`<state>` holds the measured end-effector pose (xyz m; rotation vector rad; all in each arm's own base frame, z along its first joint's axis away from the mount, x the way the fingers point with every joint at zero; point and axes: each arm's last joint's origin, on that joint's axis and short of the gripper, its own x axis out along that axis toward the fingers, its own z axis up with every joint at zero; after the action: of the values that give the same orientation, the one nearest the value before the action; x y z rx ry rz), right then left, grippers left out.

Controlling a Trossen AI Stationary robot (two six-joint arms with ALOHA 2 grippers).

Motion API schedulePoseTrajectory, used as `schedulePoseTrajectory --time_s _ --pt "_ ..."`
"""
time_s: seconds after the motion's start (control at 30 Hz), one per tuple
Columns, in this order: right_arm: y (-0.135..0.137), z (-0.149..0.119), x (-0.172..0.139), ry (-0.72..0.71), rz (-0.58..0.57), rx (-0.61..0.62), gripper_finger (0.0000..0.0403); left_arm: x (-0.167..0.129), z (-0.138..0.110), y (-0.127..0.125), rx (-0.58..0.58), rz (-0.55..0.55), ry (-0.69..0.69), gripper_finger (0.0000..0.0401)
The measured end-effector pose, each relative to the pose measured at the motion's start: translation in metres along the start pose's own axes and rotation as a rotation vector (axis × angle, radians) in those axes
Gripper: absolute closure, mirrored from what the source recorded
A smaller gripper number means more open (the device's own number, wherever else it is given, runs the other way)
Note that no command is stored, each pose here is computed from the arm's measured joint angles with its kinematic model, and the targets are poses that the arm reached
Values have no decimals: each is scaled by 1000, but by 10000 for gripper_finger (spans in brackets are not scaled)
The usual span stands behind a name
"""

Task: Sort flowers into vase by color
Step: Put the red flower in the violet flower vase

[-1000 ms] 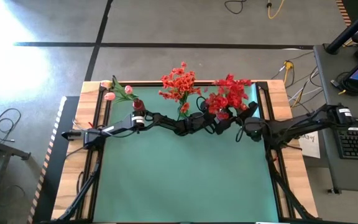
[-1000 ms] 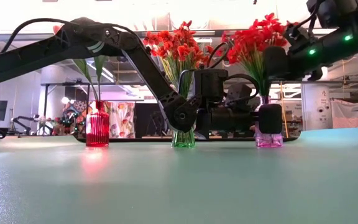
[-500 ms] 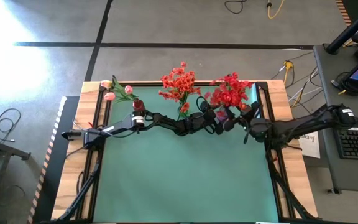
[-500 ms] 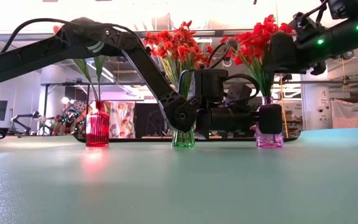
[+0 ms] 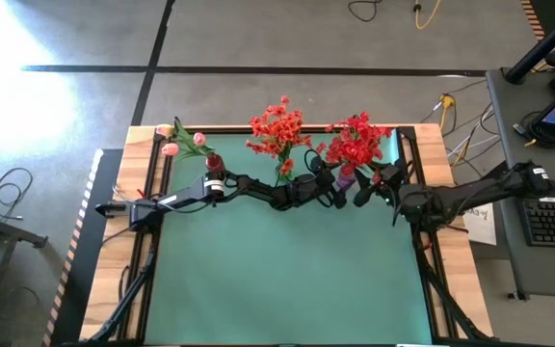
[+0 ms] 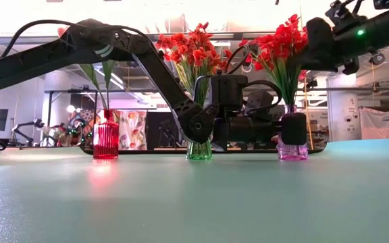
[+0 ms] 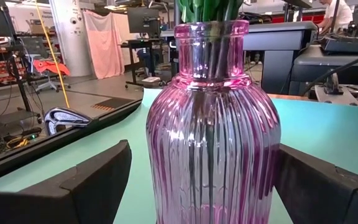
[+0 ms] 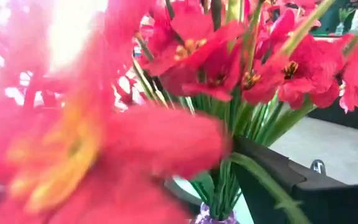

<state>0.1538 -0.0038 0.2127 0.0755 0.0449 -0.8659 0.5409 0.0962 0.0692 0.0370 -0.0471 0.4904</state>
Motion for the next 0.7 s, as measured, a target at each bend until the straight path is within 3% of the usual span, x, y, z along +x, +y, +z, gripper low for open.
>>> schedulePoseTrajectory --time_s 0.4,0.7 --pt "-2 27 -8 202 -18 -43 195 0 3 0 -10 1 -27 53" --pt "0 35 -9 249 29 -22 195 0 2 0 -6 31 -17 53"
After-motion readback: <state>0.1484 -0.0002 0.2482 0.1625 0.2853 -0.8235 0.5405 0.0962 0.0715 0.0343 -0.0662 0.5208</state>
